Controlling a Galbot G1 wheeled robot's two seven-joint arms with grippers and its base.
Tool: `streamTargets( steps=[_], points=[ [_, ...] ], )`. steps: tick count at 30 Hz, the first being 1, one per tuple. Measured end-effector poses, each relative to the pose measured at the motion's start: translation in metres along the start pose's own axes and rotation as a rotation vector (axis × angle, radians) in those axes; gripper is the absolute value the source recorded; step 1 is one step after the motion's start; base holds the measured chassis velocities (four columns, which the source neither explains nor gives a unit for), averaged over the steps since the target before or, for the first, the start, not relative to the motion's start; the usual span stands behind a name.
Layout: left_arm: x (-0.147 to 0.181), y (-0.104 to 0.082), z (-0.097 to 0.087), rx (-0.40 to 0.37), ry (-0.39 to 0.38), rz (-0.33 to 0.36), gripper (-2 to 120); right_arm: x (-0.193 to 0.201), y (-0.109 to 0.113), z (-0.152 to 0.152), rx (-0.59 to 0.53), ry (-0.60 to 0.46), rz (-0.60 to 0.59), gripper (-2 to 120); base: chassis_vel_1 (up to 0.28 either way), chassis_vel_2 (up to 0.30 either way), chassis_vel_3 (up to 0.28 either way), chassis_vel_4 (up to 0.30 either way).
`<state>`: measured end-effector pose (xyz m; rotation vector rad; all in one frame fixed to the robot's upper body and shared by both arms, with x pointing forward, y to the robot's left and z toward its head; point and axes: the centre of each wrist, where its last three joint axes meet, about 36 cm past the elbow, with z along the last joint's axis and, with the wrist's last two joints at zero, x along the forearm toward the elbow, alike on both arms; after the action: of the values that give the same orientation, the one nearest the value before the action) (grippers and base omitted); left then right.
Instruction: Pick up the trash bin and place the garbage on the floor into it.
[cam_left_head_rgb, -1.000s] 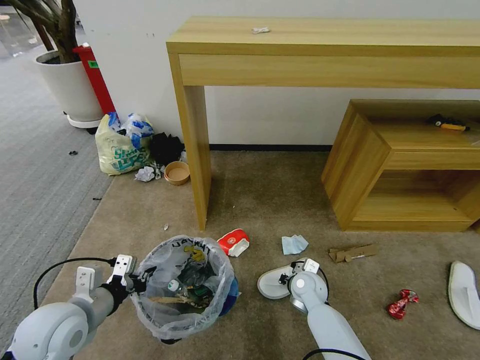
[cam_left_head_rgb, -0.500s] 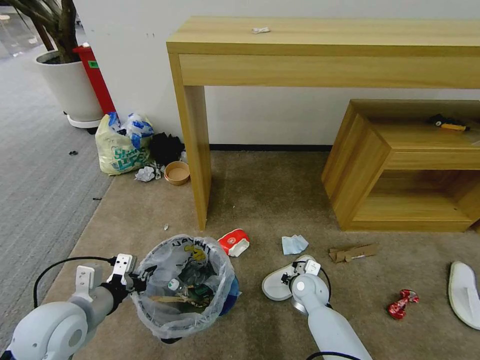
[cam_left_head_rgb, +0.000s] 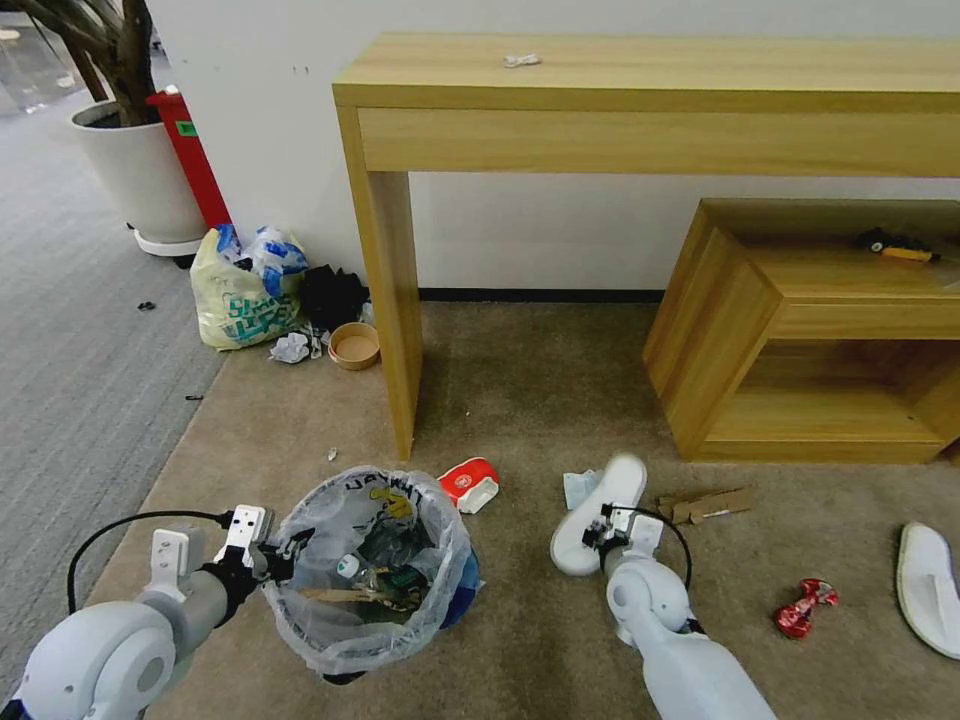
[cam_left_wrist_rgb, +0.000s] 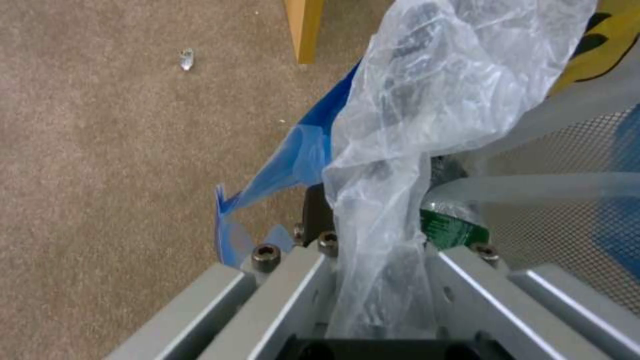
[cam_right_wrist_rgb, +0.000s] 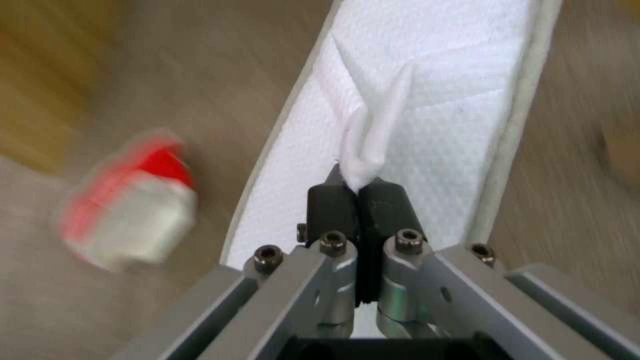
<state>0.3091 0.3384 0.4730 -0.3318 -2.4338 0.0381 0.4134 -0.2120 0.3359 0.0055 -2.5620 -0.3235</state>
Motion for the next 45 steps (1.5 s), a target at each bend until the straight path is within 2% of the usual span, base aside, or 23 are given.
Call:
streamTargets(
  steps=[4, 8, 9, 12, 14, 16, 18, 20, 21, 24, 29, 34, 35, 36, 38, 42, 45],
  points=[
    [0.000, -0.001, -0.001, -0.001, -0.004, 0.002, 0, 0.013, 0.001, -0.019, 0.028, -0.073, -0.082, 0, 0.000, 0.000, 0.000, 0.000],
    [-0.001, -0.003, -0.003, -0.001, -0.011, 0.003, 0, 0.042, -0.005, -0.055, 0.133, -0.188, -0.241, 0, 0.000, 0.000, 0.000, 0.000],
    [-0.001, -0.003, -0.003, -0.001, -0.011, 0.003, 0, 0.042, -0.005, -0.055, 0.133, -0.188, -0.241, 0, 0.000, 0.000, 0.000, 0.000],
    [-0.002, -0.004, -0.004, 0.000, -0.010, 0.004, 0, 0.063, -0.012, -0.083, 0.236, -0.259, -0.368, 0, 0.000, 0.000, 0.000, 0.000],
    [-0.004, -0.003, -0.004, 0.000, -0.008, 0.004, 0, 0.069, -0.013, -0.092, 0.260, -0.279, -0.407, 0, 0.000, 0.000, 0.000, 0.000],
    [-0.007, -0.004, -0.005, -0.006, -0.003, 0.010, 0, 0.083, -0.010, -0.112, 0.294, -0.325, -0.508, 0, 0.000, 0.000, 0.000, 0.000],
    [-0.008, -0.005, -0.005, -0.009, -0.001, 0.015, 0, 0.087, -0.008, -0.119, 0.302, -0.339, -0.543, 0, 0.000, 0.000, 0.000, 0.000],
    [-0.016, -0.006, -0.009, -0.023, 0.011, 0.035, 0, 0.097, 0.003, -0.139, 0.328, -0.380, -0.646, 0, 0.000, 0.000, 0.000, 0.000],
    [-0.016, -0.006, -0.009, -0.023, 0.011, 0.035, 0, 0.097, 0.003, -0.139, 0.328, -0.380, -0.646, 0, 0.000, 0.000, 0.000, 0.000],
    [-0.025, -0.006, -0.012, -0.041, 0.035, 0.051, 0, 0.102, 0.016, -0.154, 0.327, -0.401, -0.741, 0, 0.000, 0.000, 0.000, 0.000],
    [-0.035, -0.003, -0.016, -0.065, 0.056, 0.058, 0, 0.097, 0.029, -0.157, 0.341, -0.383, -0.815, 0, 0.000, 0.000, 0.000, 0.000],
    [-0.045, 0.003, -0.031, -0.094, 0.065, 0.071, 0, 0.088, 0.045, -0.154, 0.387, -0.354, -0.896, 0, 0.000, 0.000, 0.000, 0.000],
    [-0.049, 0.005, -0.041, -0.103, 0.058, 0.076, 0, 0.082, 0.055, -0.155, 0.435, -0.359, -0.937, 0, 0.000, 0.000, 0.000, 0.000],
    [-0.049, 0.005, -0.041, -0.103, 0.058, 0.076, 0, 0.082, 0.055, -0.155, 0.435, -0.359, -0.937, 0, 0.000, 0.000, 0.000, 0.000],
    [-0.055, 0.009, -0.054, -0.119, 0.049, 0.075, 0, 0.074, 0.072, -0.160, 0.528, -0.388, -0.989, 0, 0.000, 0.000, 0.000, 0.000],
    [-0.059, 0.015, -0.061, -0.140, 0.065, 0.078, 0, 0.058, 0.096, -0.160, 0.652, -0.413, -1.059, 0, 0.000, 0.000, 0.000, 0.000],
    [-0.063, 0.019, -0.066, -0.149, 0.073, 0.086, 0, 0.051, 0.101, -0.156, 0.701, -0.418, -1.083, 0, 0.000, 0.000, 0.000, 0.000]
  ],
)
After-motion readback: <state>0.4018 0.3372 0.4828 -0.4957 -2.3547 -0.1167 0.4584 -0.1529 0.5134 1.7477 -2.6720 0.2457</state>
